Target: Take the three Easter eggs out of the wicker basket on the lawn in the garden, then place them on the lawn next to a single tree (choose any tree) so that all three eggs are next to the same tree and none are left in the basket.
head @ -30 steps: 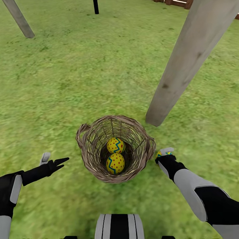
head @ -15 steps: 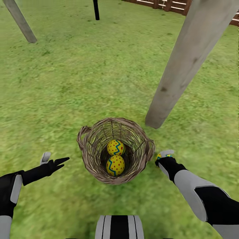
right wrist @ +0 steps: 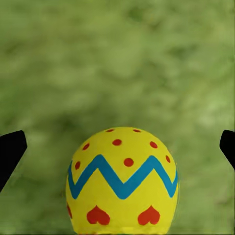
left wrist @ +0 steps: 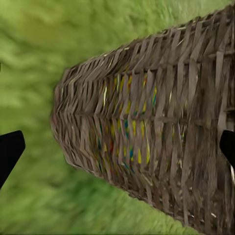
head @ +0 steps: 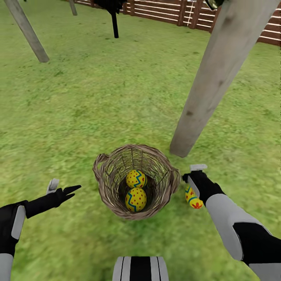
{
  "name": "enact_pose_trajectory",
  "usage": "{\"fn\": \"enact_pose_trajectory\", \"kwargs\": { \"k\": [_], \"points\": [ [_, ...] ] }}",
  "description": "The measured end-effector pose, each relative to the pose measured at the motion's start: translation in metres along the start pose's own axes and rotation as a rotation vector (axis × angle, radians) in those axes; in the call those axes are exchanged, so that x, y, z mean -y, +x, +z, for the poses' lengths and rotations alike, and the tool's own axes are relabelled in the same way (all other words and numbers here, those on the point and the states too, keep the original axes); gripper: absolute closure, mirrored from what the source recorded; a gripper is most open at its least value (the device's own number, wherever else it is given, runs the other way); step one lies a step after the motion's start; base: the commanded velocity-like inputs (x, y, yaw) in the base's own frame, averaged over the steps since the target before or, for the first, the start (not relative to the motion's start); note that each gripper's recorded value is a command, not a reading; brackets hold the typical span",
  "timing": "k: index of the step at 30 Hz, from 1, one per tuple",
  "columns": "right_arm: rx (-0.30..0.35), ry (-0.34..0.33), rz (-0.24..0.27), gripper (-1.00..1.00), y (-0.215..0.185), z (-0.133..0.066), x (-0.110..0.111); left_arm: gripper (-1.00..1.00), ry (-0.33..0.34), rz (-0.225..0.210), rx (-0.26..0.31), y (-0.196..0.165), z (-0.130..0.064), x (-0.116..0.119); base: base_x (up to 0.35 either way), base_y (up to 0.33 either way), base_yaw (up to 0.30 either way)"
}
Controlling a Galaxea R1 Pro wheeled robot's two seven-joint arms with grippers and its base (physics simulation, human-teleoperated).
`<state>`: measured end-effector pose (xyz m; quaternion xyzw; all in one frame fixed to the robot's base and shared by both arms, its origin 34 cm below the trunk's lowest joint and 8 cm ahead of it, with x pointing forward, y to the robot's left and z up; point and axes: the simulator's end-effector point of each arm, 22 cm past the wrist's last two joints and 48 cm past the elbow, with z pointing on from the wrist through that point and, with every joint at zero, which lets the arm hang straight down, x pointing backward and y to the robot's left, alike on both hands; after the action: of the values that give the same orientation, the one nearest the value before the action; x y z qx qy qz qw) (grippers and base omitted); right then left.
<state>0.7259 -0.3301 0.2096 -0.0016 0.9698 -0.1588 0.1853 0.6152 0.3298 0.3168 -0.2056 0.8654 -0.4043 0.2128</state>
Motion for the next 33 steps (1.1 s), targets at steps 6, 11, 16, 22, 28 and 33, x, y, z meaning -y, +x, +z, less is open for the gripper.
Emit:
{"fn": "enact_pose_trajectory", "kwargs": {
  "k": [6, 11, 16, 22, 28, 33],
  "points": [
    [-0.164, -0.230, 0.192, -1.00, 0.040, 0.001, 0.146, -1.00, -0.004, 0.017, 0.015, -0.008, -0.009, 0.007, 0.000, 0.000, 0.000],
    [-0.189, -0.410, 0.259, -1.00, 0.039, -0.027, 0.157, -1.00, -0.011, 0.037, 0.028, -0.018, -0.021, 0.012, -0.067, 0.000, 0.000],
    [-0.181, -0.491, 0.291, -1.00, 0.030, -0.047, 0.163, -1.00, -0.002, 0.046, 0.039, -0.023, -0.026, 0.020, -0.316, 0.000, 0.000],
    [-0.062, -0.936, 0.380, -1.00, 0.008, -0.123, 0.145, -1.00, 0.008, 0.057, 0.052, -0.028, -0.032, 0.030, -0.317, 0.000, 0.000],
    [0.135, -1.262, 0.453, -1.00, -0.019, -0.209, 0.168, -1.00, 0.017, 0.071, 0.066, -0.032, -0.037, 0.041, -0.030, 0.000, 0.000],
    [0.369, -1.372, 0.497, -1.00, -0.068, -0.262, 0.188, -1.00, 0.023, 0.083, 0.077, -0.036, -0.042, 0.050, 0.000, 0.000, 0.000]
  ]
}}
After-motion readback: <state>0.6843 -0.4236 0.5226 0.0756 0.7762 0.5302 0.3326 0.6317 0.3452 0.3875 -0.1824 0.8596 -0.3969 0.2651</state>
